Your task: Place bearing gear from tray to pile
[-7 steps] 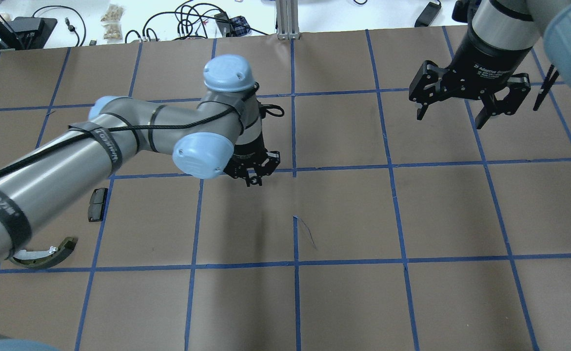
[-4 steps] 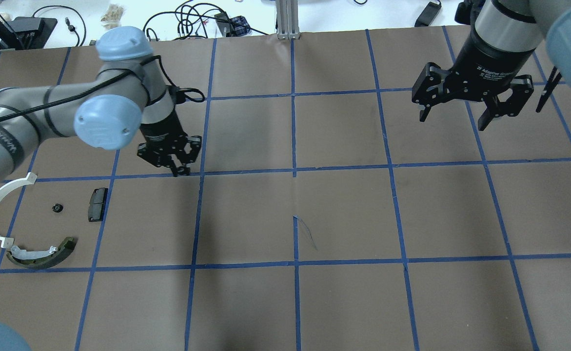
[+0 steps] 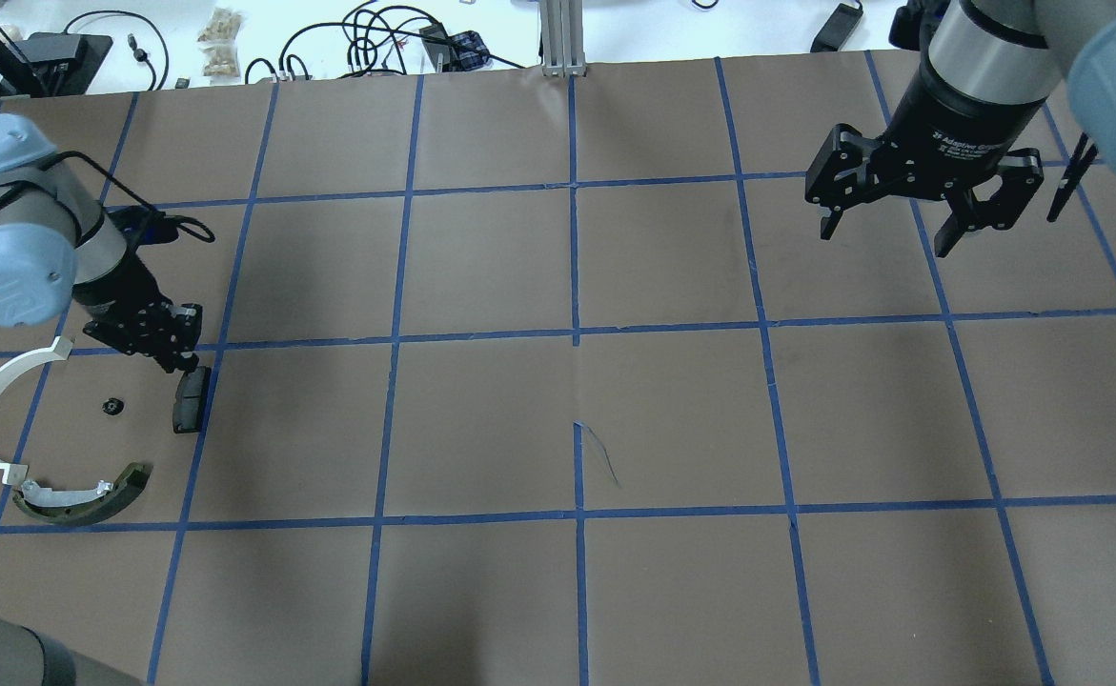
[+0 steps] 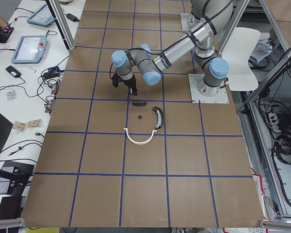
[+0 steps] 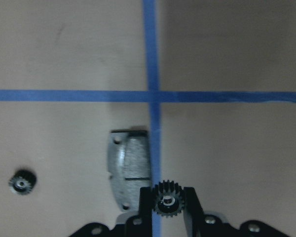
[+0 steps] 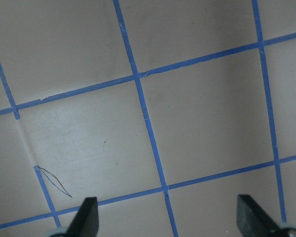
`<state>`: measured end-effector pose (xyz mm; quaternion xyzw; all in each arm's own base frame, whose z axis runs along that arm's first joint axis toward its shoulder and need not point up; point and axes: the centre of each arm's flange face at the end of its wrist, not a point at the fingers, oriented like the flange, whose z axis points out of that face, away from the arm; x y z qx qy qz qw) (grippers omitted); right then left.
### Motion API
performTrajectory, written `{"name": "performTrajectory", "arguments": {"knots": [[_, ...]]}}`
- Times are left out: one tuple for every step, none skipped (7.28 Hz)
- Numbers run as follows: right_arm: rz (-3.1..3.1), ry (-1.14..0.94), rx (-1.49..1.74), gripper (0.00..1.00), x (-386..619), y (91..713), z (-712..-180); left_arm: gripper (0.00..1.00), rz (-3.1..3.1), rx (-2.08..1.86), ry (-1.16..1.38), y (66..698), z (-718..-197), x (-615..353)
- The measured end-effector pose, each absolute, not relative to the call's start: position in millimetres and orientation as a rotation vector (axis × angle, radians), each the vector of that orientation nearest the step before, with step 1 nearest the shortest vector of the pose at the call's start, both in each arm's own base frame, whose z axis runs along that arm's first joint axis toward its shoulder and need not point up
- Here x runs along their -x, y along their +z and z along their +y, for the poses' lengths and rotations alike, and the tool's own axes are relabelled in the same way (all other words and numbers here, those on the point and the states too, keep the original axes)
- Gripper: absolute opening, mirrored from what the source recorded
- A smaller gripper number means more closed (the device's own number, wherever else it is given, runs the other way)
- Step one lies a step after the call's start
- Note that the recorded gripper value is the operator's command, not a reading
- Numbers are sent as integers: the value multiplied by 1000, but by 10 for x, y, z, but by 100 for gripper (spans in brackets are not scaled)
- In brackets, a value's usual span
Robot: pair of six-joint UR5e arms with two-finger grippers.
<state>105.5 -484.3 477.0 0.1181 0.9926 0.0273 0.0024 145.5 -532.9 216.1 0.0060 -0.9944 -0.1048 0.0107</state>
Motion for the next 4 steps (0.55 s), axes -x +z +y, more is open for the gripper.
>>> {"name": "performTrajectory", "arguments": {"knots": [[3116, 86, -367, 100, -1053, 4768, -4844, 0, -3105, -7, -313, 2050, -5228, -1763], [3117, 86, -365, 100, -1052, 4763, -4844, 0, -3103, -7, -318, 1964, -5164, -1932], [3117, 82, -363, 100, -1052, 4772, -4842, 40, -3100, -10, -323, 1919, -5136, -1999], [3117, 78, -362, 100, -1053, 4785, -4833, 96, -3097, -11, -329, 1896, -5121, -2015]]}}
